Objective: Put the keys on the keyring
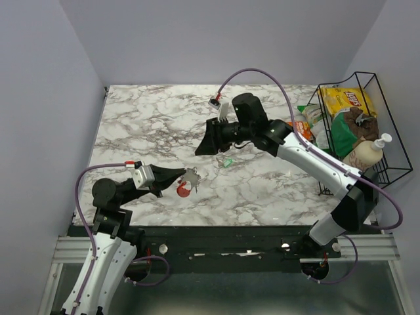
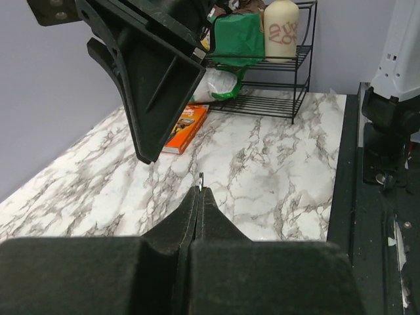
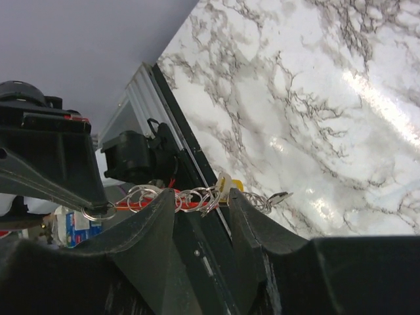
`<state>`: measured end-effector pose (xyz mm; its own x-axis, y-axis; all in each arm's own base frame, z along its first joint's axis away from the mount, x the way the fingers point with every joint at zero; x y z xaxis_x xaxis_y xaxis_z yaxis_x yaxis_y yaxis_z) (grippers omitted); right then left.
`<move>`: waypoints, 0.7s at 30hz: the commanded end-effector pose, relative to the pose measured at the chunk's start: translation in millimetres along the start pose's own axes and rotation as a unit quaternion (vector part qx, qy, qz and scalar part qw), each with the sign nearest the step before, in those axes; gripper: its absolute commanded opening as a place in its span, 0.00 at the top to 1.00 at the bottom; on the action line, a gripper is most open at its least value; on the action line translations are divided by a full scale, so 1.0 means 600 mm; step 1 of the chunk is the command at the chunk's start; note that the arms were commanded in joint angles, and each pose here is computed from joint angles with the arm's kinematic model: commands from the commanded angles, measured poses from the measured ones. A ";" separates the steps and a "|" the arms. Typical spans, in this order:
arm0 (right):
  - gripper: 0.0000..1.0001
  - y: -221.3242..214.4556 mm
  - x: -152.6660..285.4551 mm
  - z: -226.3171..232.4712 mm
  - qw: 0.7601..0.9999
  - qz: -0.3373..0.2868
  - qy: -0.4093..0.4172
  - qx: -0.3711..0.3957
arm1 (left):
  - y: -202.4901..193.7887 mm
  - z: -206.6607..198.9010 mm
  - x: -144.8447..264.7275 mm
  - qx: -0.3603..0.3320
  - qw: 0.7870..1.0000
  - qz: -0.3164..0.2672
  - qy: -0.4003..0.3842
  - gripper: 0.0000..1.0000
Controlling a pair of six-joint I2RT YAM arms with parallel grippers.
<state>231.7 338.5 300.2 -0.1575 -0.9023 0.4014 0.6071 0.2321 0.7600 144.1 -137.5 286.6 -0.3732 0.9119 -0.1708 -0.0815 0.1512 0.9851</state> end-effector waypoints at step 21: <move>0.53 -0.068 -0.025 -0.003 0.990 0.117 -0.024 -0.073 | 0.011 0.001 0.000 -0.023 1.000 -0.008 0.006 1.00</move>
<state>217.9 340.6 245.0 -0.0474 -0.7902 0.6110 0.7413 0.3821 0.5517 144.8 -137.2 283.6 -0.3770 0.9125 -0.1590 -0.0758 0.1407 0.9872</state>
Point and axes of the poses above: each gripper's point midway between its finger pads, its own x axis back along the fingers, its own z axis along the line the jaws close on, y = z × x, the point moved 5 cm from there along x, back along the fingers, and after that the axes turned 8 degrees about x, right-handed, at the moved point
